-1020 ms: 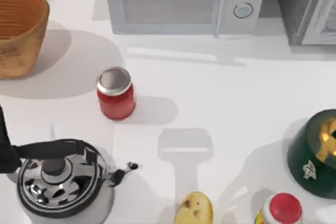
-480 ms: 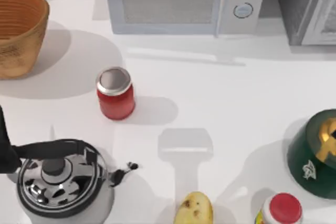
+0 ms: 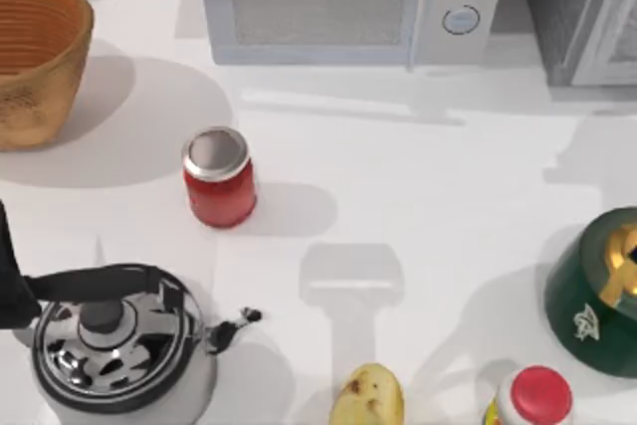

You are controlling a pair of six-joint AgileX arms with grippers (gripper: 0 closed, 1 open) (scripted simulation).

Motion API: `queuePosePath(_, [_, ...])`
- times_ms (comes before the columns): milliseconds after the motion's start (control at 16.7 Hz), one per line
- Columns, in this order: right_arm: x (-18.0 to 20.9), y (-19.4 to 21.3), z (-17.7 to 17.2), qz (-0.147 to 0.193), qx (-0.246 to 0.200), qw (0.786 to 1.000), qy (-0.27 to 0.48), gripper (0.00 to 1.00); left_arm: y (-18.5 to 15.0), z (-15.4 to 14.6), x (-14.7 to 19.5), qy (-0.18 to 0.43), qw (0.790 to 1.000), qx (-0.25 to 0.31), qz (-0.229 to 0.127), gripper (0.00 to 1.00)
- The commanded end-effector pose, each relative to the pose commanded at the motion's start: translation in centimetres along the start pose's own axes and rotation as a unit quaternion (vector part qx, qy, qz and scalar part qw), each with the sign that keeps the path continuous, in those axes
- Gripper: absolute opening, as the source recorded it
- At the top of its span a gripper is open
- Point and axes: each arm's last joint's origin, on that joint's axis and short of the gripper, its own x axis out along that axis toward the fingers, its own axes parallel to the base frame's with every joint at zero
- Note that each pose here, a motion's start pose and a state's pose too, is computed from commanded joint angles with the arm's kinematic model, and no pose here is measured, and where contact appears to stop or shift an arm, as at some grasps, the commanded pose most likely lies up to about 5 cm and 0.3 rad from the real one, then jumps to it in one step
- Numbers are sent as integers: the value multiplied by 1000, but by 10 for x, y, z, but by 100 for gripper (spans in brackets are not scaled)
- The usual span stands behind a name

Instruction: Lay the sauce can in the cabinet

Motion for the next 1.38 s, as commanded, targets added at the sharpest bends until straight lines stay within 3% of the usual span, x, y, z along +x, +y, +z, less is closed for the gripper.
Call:
queuePosePath(300, [42, 22, 93, 9, -6, 1000, -17, 0, 0, 0, 0, 0, 1000, 0, 0, 100])
queuePosePath(540, [71, 39, 130, 20, -13, 999, -24, 0, 0, 0, 0, 0, 1000, 0, 0, 100])
queuePosePath(1140, [86, 46, 142, 24, -17, 999, -25, 0, 0, 0, 0, 0, 1000, 0, 0, 100])
queuePosePath(1380, [123, 50, 145, 24, -17, 999, -25, 0, 0, 0, 0, 0, 1000, 0, 0, 100])
